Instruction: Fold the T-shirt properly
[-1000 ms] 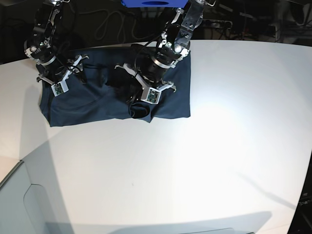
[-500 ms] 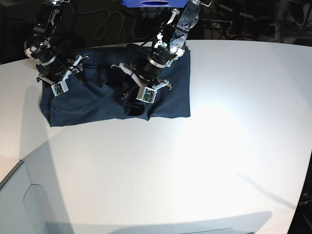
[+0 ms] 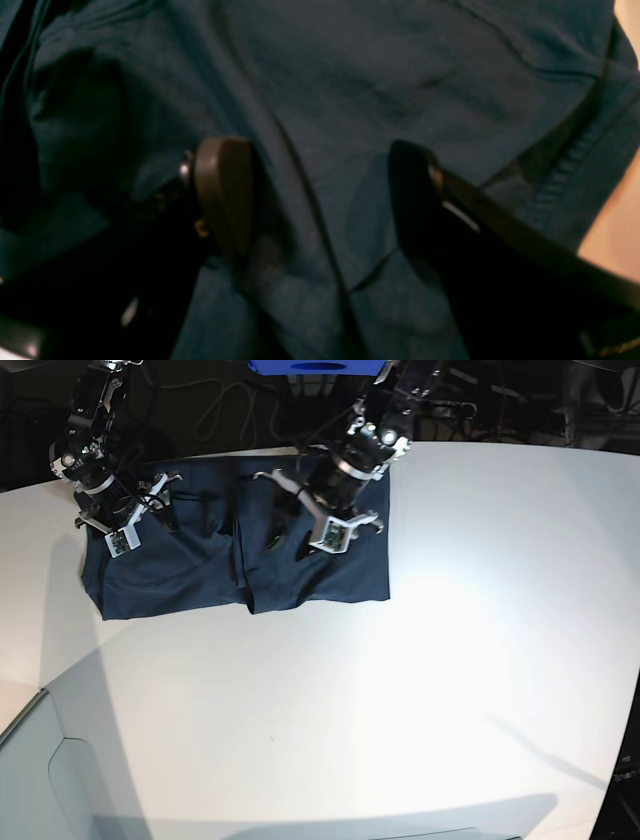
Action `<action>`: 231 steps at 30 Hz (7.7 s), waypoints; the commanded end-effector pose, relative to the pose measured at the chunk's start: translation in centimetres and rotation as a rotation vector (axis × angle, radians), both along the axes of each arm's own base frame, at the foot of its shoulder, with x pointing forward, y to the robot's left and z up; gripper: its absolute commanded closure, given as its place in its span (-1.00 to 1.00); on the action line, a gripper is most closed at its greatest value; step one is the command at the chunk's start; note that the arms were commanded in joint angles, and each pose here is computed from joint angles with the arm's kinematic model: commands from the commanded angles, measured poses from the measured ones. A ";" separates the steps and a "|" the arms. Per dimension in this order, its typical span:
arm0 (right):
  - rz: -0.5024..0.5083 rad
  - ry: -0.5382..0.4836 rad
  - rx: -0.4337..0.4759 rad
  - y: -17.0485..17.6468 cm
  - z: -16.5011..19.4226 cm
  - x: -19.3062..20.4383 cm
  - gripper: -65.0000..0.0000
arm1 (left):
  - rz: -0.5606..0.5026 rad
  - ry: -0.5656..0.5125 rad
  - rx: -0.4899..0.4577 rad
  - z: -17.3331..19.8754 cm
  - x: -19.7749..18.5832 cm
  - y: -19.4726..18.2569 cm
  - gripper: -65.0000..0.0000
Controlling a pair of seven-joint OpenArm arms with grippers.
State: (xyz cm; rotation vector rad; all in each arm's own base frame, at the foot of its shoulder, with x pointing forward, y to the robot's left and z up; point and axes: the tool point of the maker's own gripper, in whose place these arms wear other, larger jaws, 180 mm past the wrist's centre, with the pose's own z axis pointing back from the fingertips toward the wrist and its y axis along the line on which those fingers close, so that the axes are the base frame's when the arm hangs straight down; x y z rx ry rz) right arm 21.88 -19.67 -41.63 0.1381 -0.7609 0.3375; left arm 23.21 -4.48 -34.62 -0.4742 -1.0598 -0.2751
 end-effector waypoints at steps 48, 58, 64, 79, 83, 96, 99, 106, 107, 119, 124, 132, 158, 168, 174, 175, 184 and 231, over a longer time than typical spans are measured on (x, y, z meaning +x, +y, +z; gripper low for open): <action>0.016 -0.059 0.007 0.0 1.4 1.3 -0.25 | -0.198 0.013 0.149 -4.5 -4.2 -7.8 0.19; 0.016 -0.069 0.008 0.1 1.6 1.8 -0.25 | -0.208 0.031 0.162 -5.4 -4.5 -7.8 0.22; 0.016 -0.069 0.010 0.1 1.6 1.8 -0.25 | -0.204 0.031 0.163 -5.4 -4.5 -7.8 1.00; 0.017 -0.070 0.007 0.0 1.7 1.8 -0.25 | -0.201 -0.045 0.079 -0.7 -4.3 -8.5 1.00; 0.017 -0.070 0.007 0.0 1.7 1.8 -0.25 | -0.267 -0.002 0.116 -0.7 -5.8 -8.5 1.00; 0.016 -0.070 0.008 0.1 1.7 1.8 -0.25 | -0.369 0.008 0.148 -0.8 -8.0 -9.1 1.00; 0.017 -0.070 0.007 0.0 1.7 1.8 -0.25 | -0.373 0.007 0.149 -0.8 -8.0 -9.2 1.00; 0.017 -0.070 0.007 0.0 1.7 1.8 -0.25 | -0.450 -0.008 0.189 -1.6 -9.3 -9.2 1.00; 0.017 -0.070 0.007 0.0 1.7 1.8 -0.25 | -0.463 -0.004 0.202 -2.0 -9.7 -9.0 1.00; 0.018 -0.076 0.006 0.1 1.8 1.9 -0.25 | -0.463 0.031 0.245 -4.0 -10.0 -8.2 1.00; 0.019 -0.077 0.004 0.0 1.9 1.9 -0.25 | -0.466 0.045 0.261 -4.8 -10.1 -8.1 1.00; 0.017 -0.081 0.001 -0.1 2.1 2.0 -0.25 | -0.457 0.030 0.232 -3.6 -10.1 -8.5 0.23; -0.325 -0.129 0.037 -10.1 2.0 4.5 -0.46 | -0.005 -0.027 0.303 -0.6 -0.7 5.7 -0.09; -0.350 -0.090 0.085 -10.0 0.1 4.3 -0.46 | 0.149 0.003 0.356 -1.5 1.2 10.8 -0.09; -0.341 -0.090 0.071 -10.0 0.4 4.3 -0.46 | 0.168 0.059 0.384 -3.6 0.8 11.7 -0.08; -0.340 -0.089 0.072 -10.0 0.3 4.3 -0.46 | 0.167 0.064 0.387 -3.8 0.7 11.8 -0.08; -0.310 -0.027 0.115 -8.0 -1.9 3.8 -0.43 | 0.168 0.077 0.395 -4.4 0.6 12.0 -0.08; 0.393 -0.336 0.136 16.1 10.7 3.7 1.00 | 0.158 0.141 0.412 -6.2 -1.4 12.2 -0.08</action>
